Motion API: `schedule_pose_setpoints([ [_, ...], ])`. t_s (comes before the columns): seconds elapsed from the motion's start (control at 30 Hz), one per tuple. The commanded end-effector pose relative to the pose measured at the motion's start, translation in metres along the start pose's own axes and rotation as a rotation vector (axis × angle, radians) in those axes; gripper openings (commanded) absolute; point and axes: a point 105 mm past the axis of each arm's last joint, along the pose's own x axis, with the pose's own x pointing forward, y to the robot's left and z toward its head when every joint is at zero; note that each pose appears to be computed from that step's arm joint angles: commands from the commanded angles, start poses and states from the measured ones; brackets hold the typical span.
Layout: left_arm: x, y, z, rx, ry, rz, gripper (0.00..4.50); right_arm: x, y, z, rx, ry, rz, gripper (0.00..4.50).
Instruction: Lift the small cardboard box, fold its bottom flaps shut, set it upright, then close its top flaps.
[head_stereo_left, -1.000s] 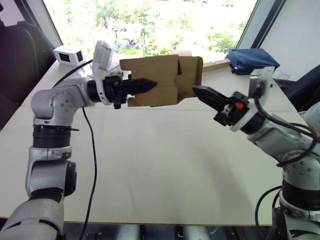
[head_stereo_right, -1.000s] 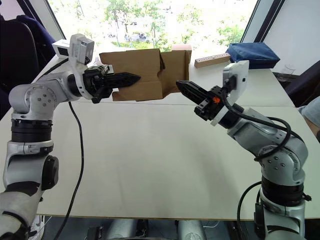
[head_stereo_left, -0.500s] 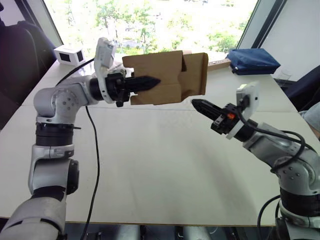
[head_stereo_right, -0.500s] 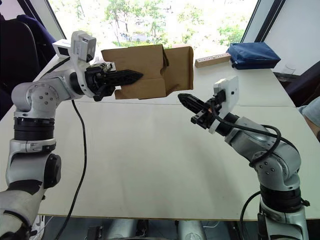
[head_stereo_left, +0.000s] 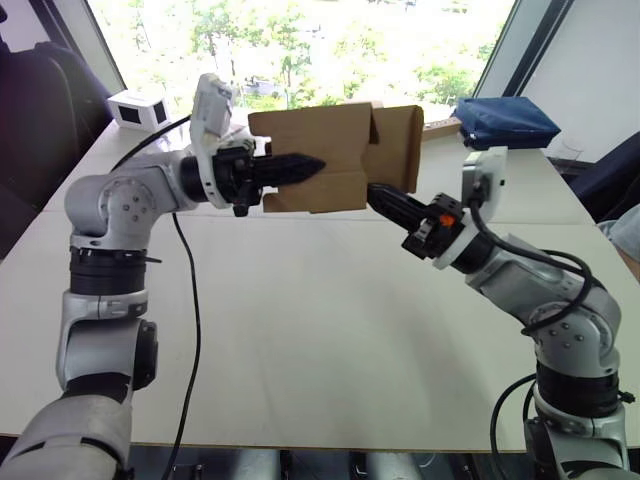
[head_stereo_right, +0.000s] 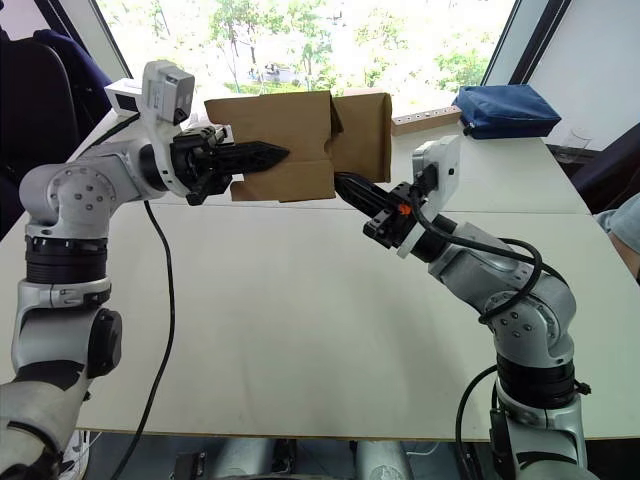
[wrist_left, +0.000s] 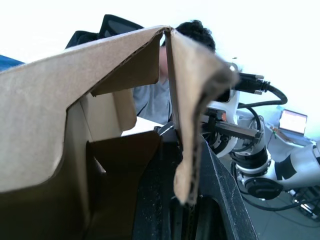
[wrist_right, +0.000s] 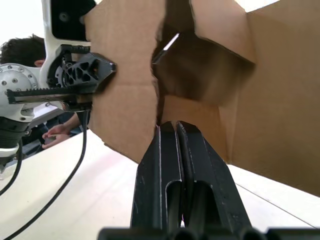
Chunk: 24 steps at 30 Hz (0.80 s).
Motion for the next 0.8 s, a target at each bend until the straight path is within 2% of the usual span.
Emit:
schedule_pose_setpoints([
  [0.03,0.002,-0.009,0.009,0.043,-0.020,-0.031,0.00,0.003,0.009,0.008,-0.027,-0.024,0.048,0.03],
  [0.5,0.000,-0.006,0.012,0.055,-0.028,-0.008,0.00,0.003,0.012,0.010,-0.045,-0.013,0.068,0.03],
  [0.67,-0.003,-0.007,0.016,0.067,-0.027,0.001,0.00,-0.016,0.007,0.024,-0.053,-0.037,0.076,0.03],
  [0.8,-0.007,-0.007,0.023,0.069,-0.059,0.013,0.00,-0.040,-0.017,0.066,0.040,-0.178,0.037,0.03],
])
